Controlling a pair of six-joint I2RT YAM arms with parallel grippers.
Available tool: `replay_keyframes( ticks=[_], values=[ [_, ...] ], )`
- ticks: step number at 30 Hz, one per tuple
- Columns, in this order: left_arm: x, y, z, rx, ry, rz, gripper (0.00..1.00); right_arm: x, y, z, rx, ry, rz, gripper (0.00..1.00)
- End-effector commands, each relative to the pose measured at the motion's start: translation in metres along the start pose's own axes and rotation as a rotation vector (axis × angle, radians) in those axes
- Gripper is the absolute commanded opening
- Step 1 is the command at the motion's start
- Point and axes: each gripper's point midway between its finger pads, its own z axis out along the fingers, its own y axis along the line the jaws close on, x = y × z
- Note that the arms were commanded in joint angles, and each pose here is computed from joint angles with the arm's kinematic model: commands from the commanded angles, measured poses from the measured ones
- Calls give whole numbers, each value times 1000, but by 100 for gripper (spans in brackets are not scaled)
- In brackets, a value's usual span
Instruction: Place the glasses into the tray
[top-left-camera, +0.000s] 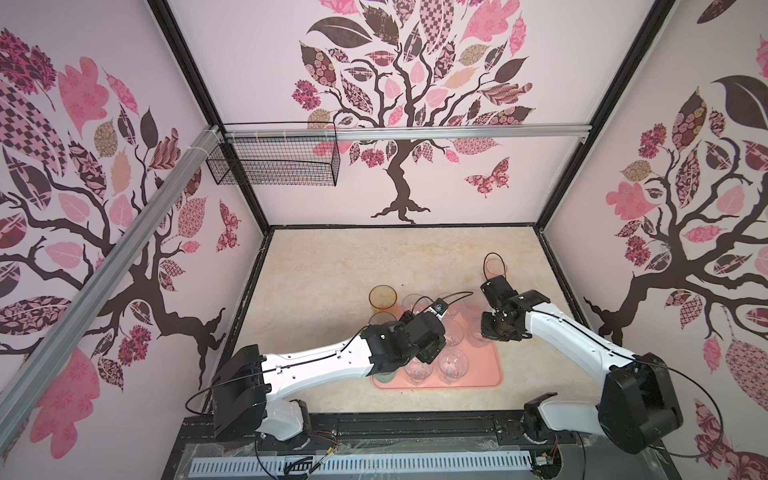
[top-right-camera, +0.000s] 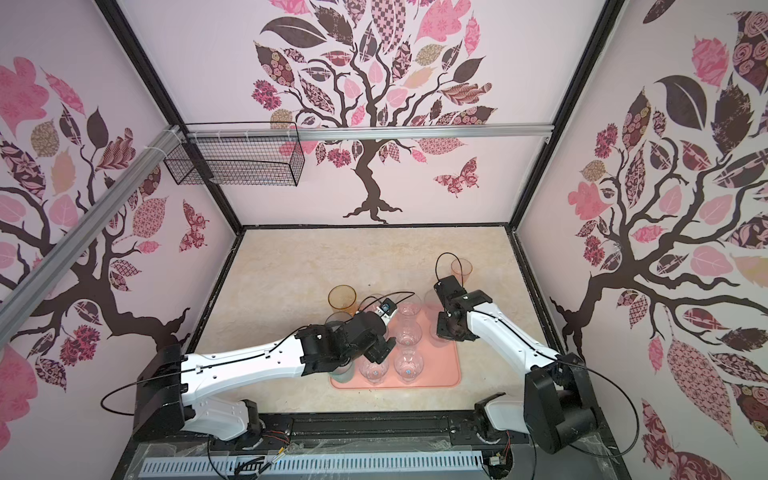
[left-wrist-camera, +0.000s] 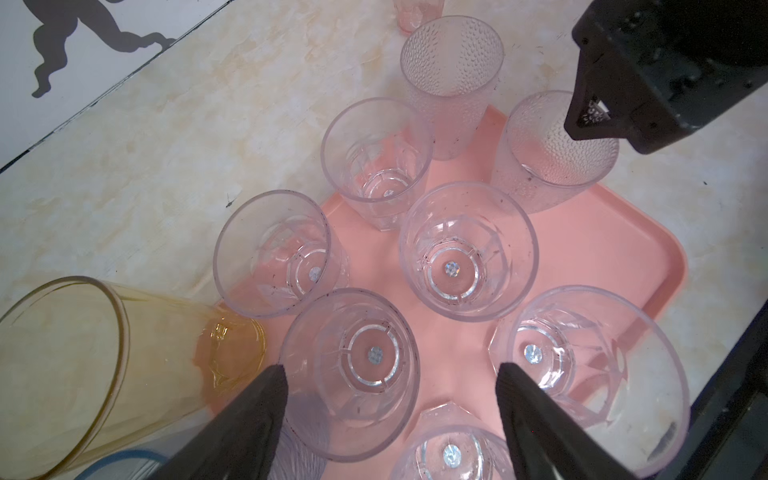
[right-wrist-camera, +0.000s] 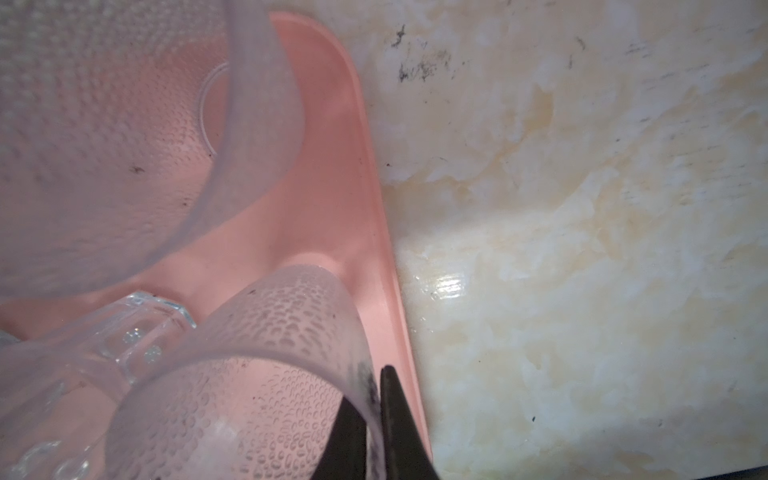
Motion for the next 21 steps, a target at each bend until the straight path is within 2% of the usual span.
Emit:
replay_keyframes(
  ticks=[1, 21],
  values=[
    [5, 1, 3, -11, 0, -7, 83, -4, 4, -1, 3, 4, -9, 6],
    [7, 1, 3, -12, 3, -7, 83, -11, 11, 3, -9, 0, -5, 10]
  ],
)
